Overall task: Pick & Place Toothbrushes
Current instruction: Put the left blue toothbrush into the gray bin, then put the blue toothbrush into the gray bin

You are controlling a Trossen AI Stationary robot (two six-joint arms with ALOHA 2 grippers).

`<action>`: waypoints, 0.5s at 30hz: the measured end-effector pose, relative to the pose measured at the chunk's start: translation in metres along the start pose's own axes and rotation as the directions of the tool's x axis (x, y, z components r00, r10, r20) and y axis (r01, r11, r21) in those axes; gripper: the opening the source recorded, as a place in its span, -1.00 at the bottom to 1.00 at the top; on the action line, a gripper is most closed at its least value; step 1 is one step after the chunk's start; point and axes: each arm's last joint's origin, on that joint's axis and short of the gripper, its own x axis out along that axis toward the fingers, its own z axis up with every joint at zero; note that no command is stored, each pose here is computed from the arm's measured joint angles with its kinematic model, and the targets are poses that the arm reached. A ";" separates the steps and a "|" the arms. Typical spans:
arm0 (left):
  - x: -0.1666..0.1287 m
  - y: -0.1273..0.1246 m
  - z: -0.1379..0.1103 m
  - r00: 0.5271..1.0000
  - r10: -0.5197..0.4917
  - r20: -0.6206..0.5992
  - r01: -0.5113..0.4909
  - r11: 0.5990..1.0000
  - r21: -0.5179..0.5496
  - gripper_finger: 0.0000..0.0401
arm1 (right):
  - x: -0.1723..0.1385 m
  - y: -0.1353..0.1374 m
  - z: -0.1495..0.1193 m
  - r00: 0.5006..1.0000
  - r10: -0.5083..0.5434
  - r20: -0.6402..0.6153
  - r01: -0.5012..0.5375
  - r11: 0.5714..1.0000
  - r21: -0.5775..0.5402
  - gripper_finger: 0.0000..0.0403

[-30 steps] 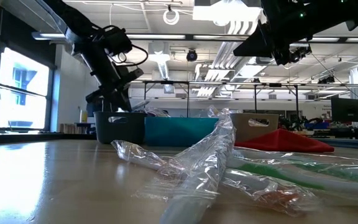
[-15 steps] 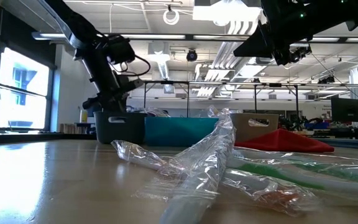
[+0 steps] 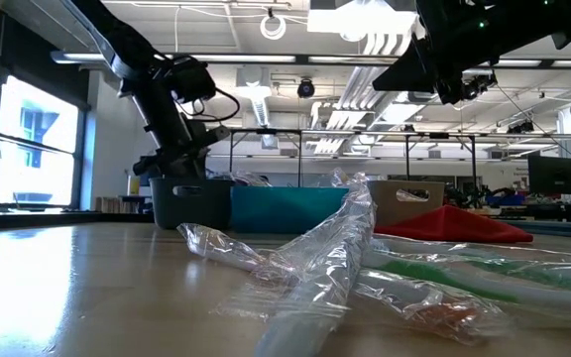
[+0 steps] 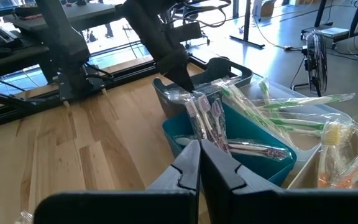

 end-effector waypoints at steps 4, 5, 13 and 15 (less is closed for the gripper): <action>0.000 -0.001 0.001 1.000 -0.010 0.007 0.010 1.000 0.004 -0.43 | 0.000 0.000 0.000 1.000 0.000 0.000 0.000 1.000 0.000 -0.98; -0.001 -0.002 0.002 1.000 -0.017 0.007 0.016 1.000 0.004 -0.39 | 0.000 0.000 0.000 1.000 0.000 0.000 0.000 1.000 0.000 -0.98; -0.011 -0.015 0.020 0.996 -0.075 0.053 0.074 0.997 0.020 -0.29 | 0.000 0.000 0.000 1.000 0.000 -0.001 0.000 1.000 0.000 -0.98; -0.015 -0.018 0.024 0.994 -0.087 0.067 0.082 0.995 0.064 -0.29 | 0.000 0.000 0.000 1.000 0.000 -0.001 0.000 1.000 -0.001 -0.98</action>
